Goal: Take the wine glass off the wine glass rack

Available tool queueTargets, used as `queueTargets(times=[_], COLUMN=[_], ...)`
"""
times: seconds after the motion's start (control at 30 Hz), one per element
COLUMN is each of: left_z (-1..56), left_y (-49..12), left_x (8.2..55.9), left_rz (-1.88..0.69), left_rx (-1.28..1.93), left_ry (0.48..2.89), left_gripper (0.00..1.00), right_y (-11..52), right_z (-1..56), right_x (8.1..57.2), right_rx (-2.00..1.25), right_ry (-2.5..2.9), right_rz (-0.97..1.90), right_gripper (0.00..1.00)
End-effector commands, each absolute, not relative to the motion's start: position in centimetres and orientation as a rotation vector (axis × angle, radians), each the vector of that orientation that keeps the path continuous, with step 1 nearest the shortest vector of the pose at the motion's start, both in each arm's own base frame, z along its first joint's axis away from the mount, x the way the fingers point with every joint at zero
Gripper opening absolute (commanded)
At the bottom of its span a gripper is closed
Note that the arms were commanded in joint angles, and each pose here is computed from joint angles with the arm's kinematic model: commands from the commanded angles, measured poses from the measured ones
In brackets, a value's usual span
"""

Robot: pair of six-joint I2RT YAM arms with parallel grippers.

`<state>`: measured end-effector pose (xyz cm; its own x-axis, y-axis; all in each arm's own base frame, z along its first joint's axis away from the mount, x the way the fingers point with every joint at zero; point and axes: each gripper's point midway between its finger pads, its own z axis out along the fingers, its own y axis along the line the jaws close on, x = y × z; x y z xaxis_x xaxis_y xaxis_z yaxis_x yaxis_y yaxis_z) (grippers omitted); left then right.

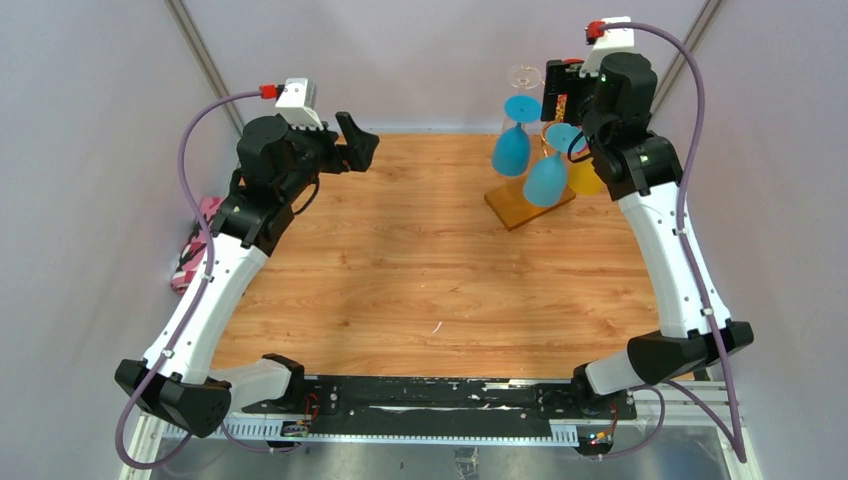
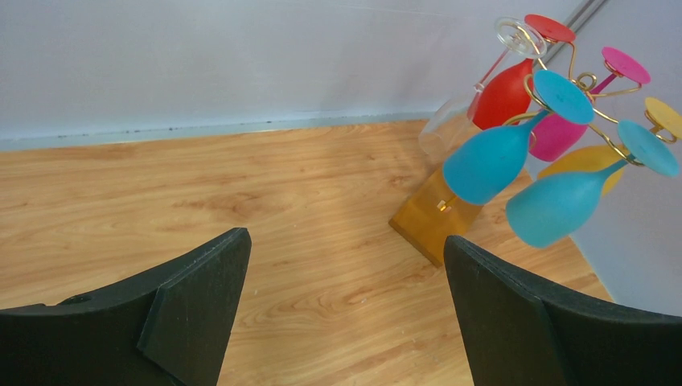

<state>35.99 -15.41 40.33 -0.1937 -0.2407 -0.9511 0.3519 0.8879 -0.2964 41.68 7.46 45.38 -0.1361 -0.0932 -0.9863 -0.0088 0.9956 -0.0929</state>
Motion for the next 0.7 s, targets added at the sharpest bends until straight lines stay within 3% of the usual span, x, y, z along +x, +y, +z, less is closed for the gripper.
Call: queueTargets(times=[0.0,0.1,0.37,0.47,0.67], left_z=[40.4,40.0,39.5,39.1,38.0], left_y=[-15.2,-15.4,-15.1,-15.0,-15.2], left_x=[36.5,36.8,37.0,37.2,38.2], left_rz=[-0.517,-0.521,-0.498,-0.487,-0.47], left_rx=[0.073,0.078,0.069,0.066,0.063], left_ry=[1.666,1.694,1.702,1.706,1.739], left_gripper=[0.96,0.95,0.95,0.95,0.95], right_y=[7.9,7.2,6.0,5.1,4.2], right_z=[45.1,45.0,43.6,42.1,39.1], right_x=[42.0,42.7,44.7,45.7,47.3], right_rx=[-0.089,-0.058,-0.002,0.033,0.053], right_ry=[1.696,1.713,1.788,1.829,1.892], right_rz=[-0.066,-0.11,-0.173,-0.176,-0.175], right_gripper=[0.9,0.88,0.7,0.55,0.53])
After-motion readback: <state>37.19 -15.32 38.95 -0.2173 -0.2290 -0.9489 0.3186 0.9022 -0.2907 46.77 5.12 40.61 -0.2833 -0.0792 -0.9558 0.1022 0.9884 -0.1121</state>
